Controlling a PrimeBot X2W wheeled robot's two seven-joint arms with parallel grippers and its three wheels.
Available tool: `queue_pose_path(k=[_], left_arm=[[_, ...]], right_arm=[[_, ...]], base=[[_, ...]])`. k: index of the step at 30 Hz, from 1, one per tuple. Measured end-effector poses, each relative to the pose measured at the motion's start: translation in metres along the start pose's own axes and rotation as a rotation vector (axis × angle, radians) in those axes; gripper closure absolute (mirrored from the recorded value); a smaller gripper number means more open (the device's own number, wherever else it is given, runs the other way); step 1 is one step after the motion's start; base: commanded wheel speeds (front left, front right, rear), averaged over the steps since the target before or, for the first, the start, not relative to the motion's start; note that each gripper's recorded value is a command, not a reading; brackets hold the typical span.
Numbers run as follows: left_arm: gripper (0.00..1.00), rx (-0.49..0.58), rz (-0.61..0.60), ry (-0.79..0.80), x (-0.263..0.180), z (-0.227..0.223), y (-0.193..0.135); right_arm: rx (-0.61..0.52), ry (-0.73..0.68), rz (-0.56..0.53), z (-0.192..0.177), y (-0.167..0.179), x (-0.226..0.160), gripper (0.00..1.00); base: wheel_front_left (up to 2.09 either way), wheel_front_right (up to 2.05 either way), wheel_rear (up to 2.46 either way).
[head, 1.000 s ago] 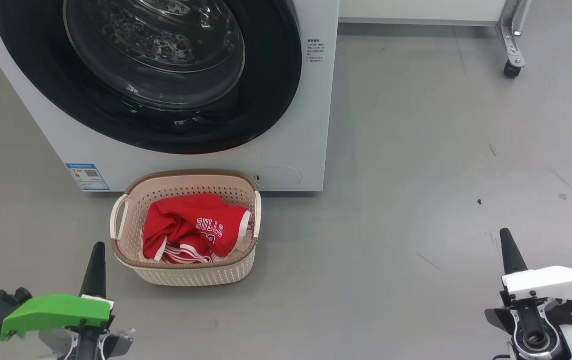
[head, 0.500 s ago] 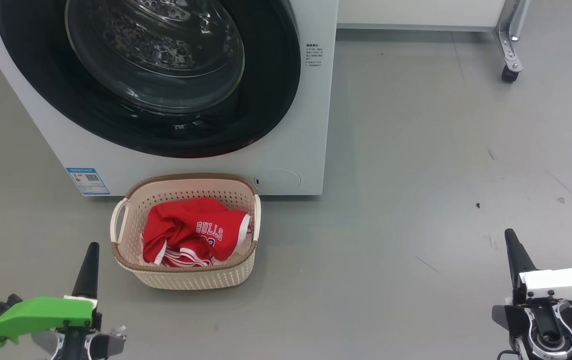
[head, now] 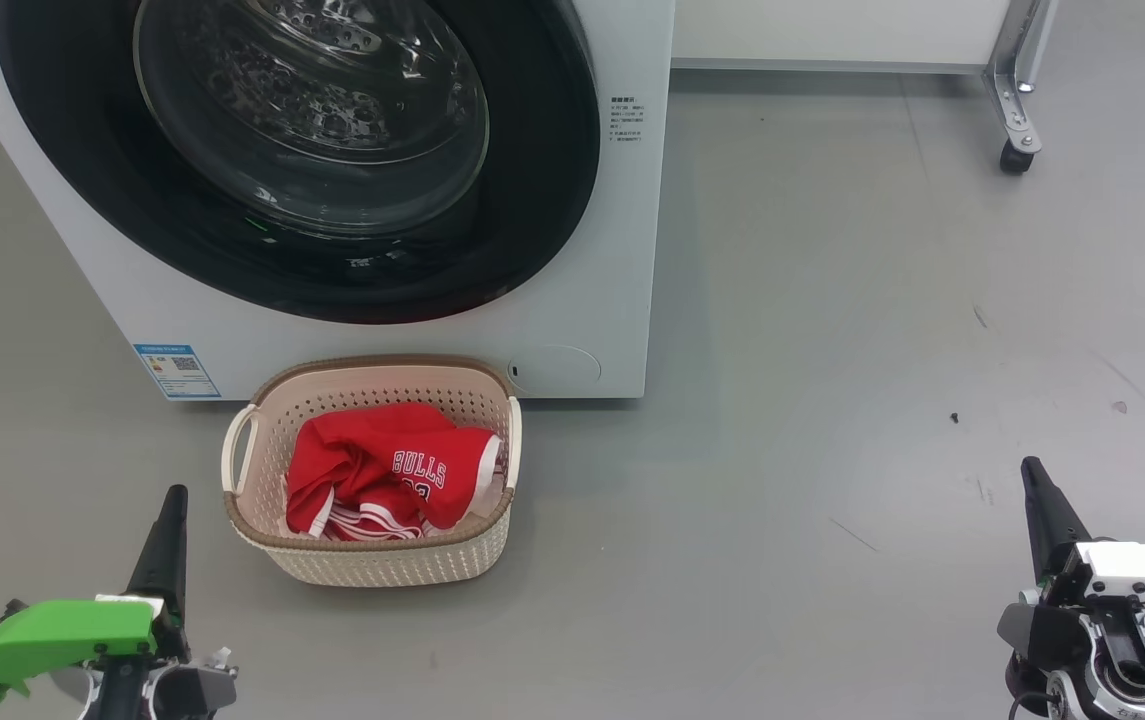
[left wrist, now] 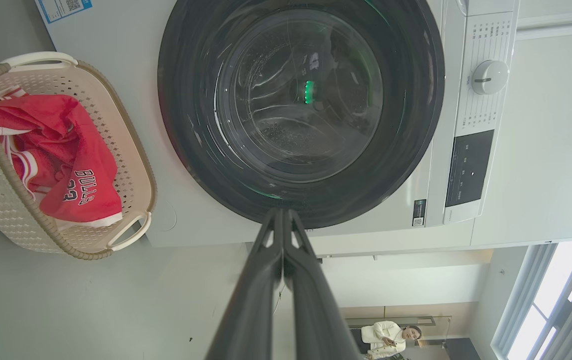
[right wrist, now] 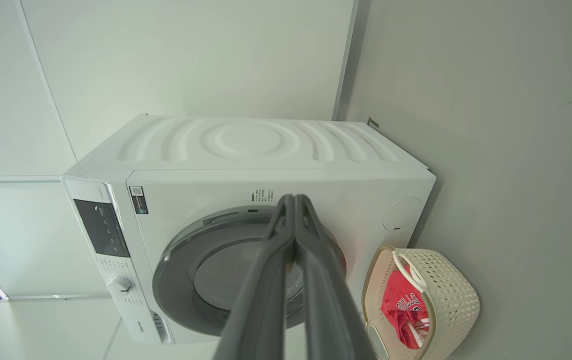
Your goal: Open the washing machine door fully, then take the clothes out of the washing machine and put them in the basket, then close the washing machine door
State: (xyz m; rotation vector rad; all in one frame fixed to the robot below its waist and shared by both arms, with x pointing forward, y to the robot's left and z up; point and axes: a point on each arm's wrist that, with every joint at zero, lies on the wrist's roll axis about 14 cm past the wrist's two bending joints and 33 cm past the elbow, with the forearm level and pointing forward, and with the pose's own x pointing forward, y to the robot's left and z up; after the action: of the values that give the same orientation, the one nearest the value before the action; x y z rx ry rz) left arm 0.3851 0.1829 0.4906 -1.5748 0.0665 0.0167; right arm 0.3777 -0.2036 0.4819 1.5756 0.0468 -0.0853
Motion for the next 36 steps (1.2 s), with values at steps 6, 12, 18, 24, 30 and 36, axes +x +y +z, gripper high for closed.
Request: queue_pose_path(k=[6,12,18,24,30,36], left_arm=[[1.0,-0.003,-0.001,-0.001,0.0,0.0004,-0.0003],[1.0,-0.003,-0.001,-0.001,0.0,0.0004,-0.0002],[1.0,-0.003,-0.001,0.0,-0.0001,0.0004,-0.0002],[1.0,-0.003,-0.001,0.0,-0.0001,0.0005,-0.0002],[1.0,-0.003,-0.001,0.0,-0.0001,0.0005,-0.0001],[1.0,-0.003,-0.001,-0.001,-0.0001,0.0006,-0.0001]], right_arm=[[0.006,-0.003,0.006,0.0007,0.0008,0.0,1.0],[0.006,-0.003,0.006,0.0008,0.0008,0.0,1.0],[0.006,-0.003,0.006,0.001,0.0008,0.0,1.0],[0.006,-0.004,0.006,0.0011,0.0008,0.0,1.0],[0.006,-0.003,0.006,0.0011,0.0008,0.0,1.0],[0.006,-0.003,0.006,0.0011,0.0008,0.0,1.0]], base=[[0.0,0.0,0.0],[0.0,0.0,0.0],[0.0,0.0,0.0],[0.0,0.0,0.0],[0.0,0.0,0.0],[0.0,0.0,0.0]])
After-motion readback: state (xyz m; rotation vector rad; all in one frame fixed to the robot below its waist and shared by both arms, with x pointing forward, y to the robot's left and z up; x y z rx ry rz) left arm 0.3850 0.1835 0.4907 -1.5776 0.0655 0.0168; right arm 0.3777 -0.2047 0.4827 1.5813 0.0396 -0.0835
